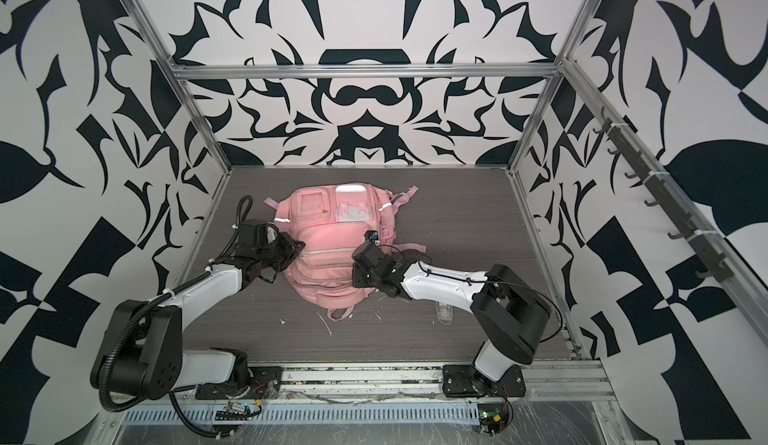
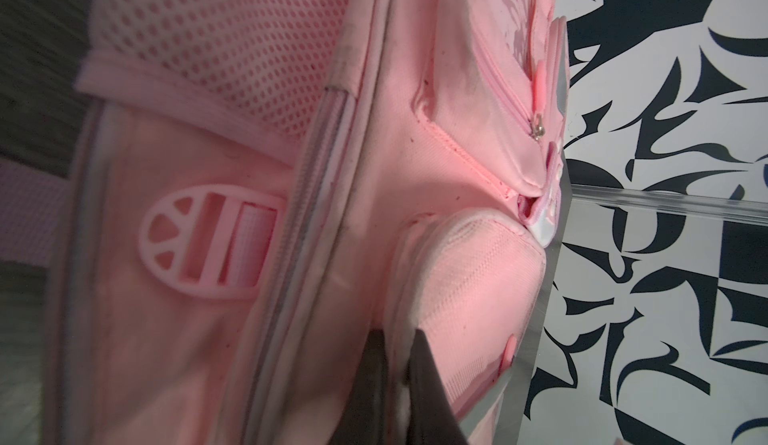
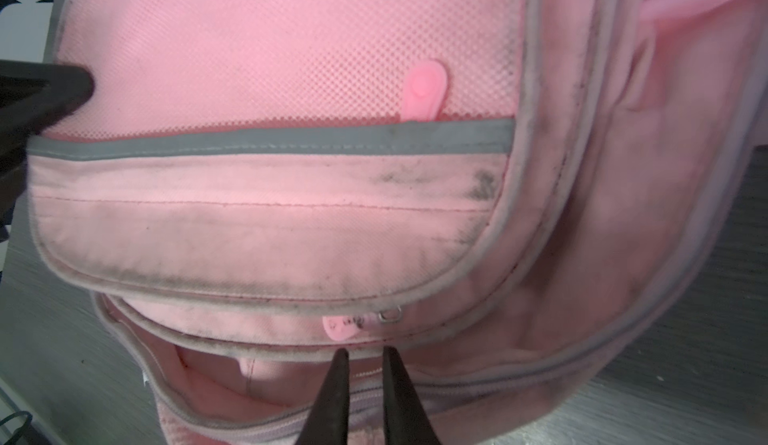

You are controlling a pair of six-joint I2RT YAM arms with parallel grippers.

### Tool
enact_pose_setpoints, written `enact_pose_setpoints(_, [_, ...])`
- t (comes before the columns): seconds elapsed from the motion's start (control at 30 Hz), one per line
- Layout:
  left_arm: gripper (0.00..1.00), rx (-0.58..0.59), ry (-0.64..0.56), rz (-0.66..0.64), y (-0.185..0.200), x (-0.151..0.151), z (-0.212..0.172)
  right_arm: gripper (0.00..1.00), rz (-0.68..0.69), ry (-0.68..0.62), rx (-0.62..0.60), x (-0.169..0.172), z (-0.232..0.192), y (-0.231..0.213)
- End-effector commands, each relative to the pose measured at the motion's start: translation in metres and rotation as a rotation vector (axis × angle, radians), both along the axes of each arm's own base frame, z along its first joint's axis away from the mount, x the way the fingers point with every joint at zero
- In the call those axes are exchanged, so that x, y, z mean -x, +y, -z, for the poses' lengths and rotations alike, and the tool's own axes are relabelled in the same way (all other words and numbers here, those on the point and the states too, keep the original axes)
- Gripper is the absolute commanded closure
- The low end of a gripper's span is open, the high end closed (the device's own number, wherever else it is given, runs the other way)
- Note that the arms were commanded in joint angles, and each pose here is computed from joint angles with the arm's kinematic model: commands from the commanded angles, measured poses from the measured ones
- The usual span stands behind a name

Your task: Pack the student bag

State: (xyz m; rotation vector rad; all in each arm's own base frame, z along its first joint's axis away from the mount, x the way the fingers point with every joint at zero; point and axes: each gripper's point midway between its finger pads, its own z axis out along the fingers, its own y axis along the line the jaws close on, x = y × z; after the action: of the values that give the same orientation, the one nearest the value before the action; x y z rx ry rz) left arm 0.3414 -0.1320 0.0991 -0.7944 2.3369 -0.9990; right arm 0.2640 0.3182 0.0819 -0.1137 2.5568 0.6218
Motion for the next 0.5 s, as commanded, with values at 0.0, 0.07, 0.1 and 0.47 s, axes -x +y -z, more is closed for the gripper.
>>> enact_pose_setpoints(0.0, [1.00, 0.029, -0.004, 0.027, -0.009, -0.001, -0.009, 0.81, 0.004, -0.021, 0.002, 0.003, -0.005, -0.005])
enact_pose_setpoints(0.07, [1.00, 0.029, -0.004, 0.028, -0.009, -0.001, -0.009, 0.73, 0.002, -0.023, -0.012, 0.001, -0.005, -0.001])
enact_pose_setpoints(0.1, [1.00, 0.030, -0.002, 0.029, -0.010, 0.000, -0.008, 0.66, -0.004, -0.024, -0.031, 0.000, -0.005, 0.003])
enact_pose_setpoints(0.47, [1.00, 0.029, -0.004, 0.031, -0.010, 0.001, -0.009, 0.58, 0.006, -0.046, -0.098, -0.016, -0.008, 0.028])
